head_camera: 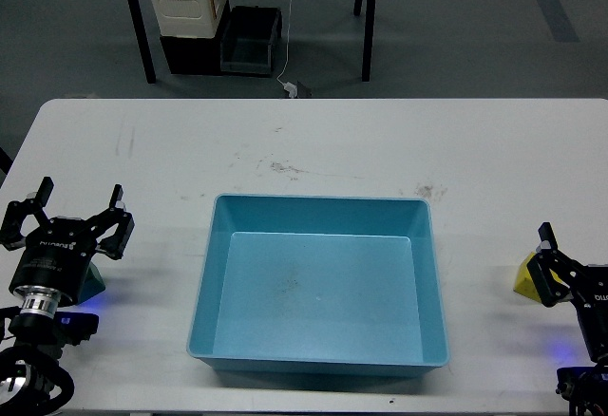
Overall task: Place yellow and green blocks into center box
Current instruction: 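Raise the right gripper away from the yellow cube and open it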
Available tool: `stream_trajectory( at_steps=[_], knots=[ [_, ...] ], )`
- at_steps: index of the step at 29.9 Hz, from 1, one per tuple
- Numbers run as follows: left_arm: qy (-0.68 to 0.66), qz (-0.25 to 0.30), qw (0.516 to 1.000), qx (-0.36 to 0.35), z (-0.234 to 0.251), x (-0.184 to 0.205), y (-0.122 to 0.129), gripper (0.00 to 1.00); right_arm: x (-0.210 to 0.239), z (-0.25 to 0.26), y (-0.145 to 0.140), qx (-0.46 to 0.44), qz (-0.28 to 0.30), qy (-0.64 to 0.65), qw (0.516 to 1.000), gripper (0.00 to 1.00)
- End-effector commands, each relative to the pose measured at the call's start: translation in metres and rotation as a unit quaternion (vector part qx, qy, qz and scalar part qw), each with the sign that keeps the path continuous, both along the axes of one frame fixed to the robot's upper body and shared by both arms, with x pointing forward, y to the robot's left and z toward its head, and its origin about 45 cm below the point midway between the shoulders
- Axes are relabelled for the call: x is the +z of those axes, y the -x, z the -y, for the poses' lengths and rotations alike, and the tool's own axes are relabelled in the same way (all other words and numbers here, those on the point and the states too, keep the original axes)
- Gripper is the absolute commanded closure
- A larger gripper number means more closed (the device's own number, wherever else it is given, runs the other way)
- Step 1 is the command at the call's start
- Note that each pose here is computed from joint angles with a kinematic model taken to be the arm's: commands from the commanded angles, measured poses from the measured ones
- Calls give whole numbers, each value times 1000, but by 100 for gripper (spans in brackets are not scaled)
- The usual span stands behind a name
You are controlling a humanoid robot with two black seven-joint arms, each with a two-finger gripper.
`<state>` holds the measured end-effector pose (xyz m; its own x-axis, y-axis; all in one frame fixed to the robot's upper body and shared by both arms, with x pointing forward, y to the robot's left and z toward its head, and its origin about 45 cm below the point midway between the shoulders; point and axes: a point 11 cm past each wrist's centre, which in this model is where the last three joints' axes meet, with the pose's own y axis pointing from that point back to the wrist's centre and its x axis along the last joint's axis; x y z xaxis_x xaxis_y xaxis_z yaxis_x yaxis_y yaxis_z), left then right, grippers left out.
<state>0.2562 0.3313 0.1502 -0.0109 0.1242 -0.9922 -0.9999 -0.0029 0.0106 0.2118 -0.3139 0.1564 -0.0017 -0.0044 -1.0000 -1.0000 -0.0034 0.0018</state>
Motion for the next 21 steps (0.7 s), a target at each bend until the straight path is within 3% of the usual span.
stream_trajectory(
  at_steps=[1, 14, 21],
  knots=[
    [0, -1, 1000, 0, 0, 0, 0, 0, 0, 0, 0, -1, 0, 0, 1000, 0],
    [-1, 0, 1000, 3, -2, 0, -1, 0, 11, 23, -5, -39, 23, 12, 999, 0],
    [0, -2, 1000, 3, -2, -1, 0, 0, 43, 47, -33, -54, 75, 101, 991, 0]
  ],
)
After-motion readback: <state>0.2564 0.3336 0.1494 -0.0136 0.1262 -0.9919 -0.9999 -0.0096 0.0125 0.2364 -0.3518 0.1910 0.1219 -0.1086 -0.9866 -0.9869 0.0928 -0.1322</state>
